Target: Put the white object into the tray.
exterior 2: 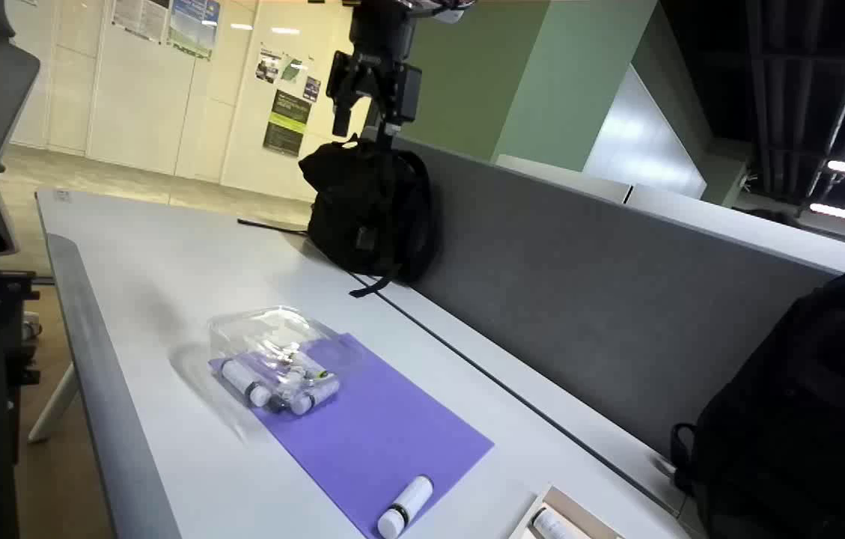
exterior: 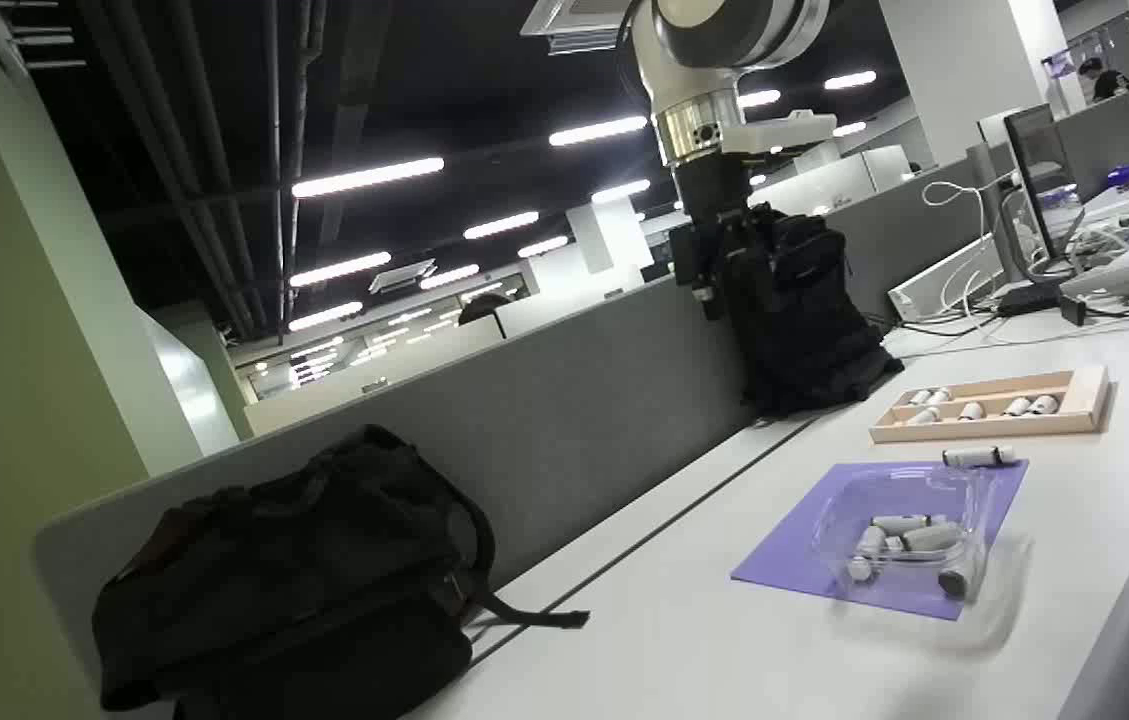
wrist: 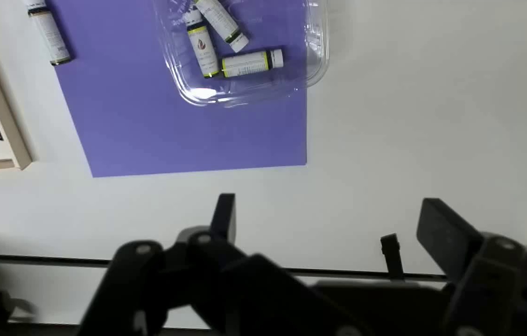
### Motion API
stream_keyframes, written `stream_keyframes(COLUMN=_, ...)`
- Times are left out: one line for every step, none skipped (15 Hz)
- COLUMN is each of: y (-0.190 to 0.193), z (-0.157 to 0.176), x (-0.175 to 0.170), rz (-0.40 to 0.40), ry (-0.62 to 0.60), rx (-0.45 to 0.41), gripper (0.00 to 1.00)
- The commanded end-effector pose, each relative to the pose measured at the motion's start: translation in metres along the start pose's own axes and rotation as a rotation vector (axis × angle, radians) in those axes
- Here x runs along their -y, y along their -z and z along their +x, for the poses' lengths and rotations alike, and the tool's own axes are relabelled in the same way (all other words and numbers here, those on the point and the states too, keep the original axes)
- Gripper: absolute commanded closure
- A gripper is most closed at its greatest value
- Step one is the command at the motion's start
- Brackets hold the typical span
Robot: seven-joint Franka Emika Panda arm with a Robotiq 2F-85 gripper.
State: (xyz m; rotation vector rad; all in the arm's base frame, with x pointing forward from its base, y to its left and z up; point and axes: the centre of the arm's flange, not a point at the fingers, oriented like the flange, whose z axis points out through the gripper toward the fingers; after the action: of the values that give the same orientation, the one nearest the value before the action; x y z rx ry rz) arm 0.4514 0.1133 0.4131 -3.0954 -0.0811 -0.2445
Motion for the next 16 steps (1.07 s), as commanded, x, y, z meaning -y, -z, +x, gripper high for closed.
stream_keyframes(y=0.0, z=0.0, x=0.0, rz=0.0, ry=0.0, rx=0.0, gripper=0.0)
stream_keyframes(y=0.0, z=0.0, x=0.0, rz=0.0, ry=0.0, rx=0.0, gripper=0.0)
stream_keyframes(y=0.0, z=0.0, x=0.0, rz=0.0, ry=0.0, rx=0.0, gripper=0.0)
stream_keyframes(y=0.0, z=0.0, x=0.0, rz=0.0, ry=0.0, rx=0.0, gripper=0.0)
stream_keyframes(y=0.0, z=0.0, x=0.0, rz=0.0, ry=0.0, rx=0.0, gripper=0.0)
stream_keyframes(y=0.0, z=0.0, x=0.0, rz=0.0, ry=0.0, rx=0.0, gripper=0.0)
stream_keyframes(y=0.0, z=0.0, x=0.0, rz=0.0, ry=0.0, rx=0.0, gripper=0.0)
stream_keyframes(y=0.0, z=0.0, x=0.0, rz=0.0, ry=0.0, rx=0.0, gripper=0.0)
stream_keyframes(y=-0.005, z=0.002, x=-0.008, rz=0.013, ry=0.027, rx=-0.011, gripper=0.0)
stream_keyframes(y=-0.011, z=0.005, x=-0.019, rz=0.026, ry=0.057, rx=-0.043, gripper=0.0)
stream_keyframes(y=-0.017, z=0.008, x=-0.03, rz=0.037, ry=0.073, rx=-0.064, gripper=0.0)
stream_keyframes(y=-0.024, z=0.011, x=-0.041, rz=0.041, ry=0.085, rx=-0.082, gripper=0.0)
stream_keyframes(y=-0.035, z=0.015, x=-0.055, rz=0.045, ry=0.081, rx=-0.092, gripper=0.0)
stream_keyframes(y=-0.044, z=0.018, x=-0.068, rz=0.047, ry=0.079, rx=-0.102, gripper=0.0)
stream_keyframes(y=-0.058, z=0.021, x=-0.085, rz=0.045, ry=0.071, rx=-0.112, gripper=0.0)
stream_keyframes(y=-0.069, z=0.023, x=-0.099, rz=0.04, ry=0.064, rx=-0.116, gripper=0.0)
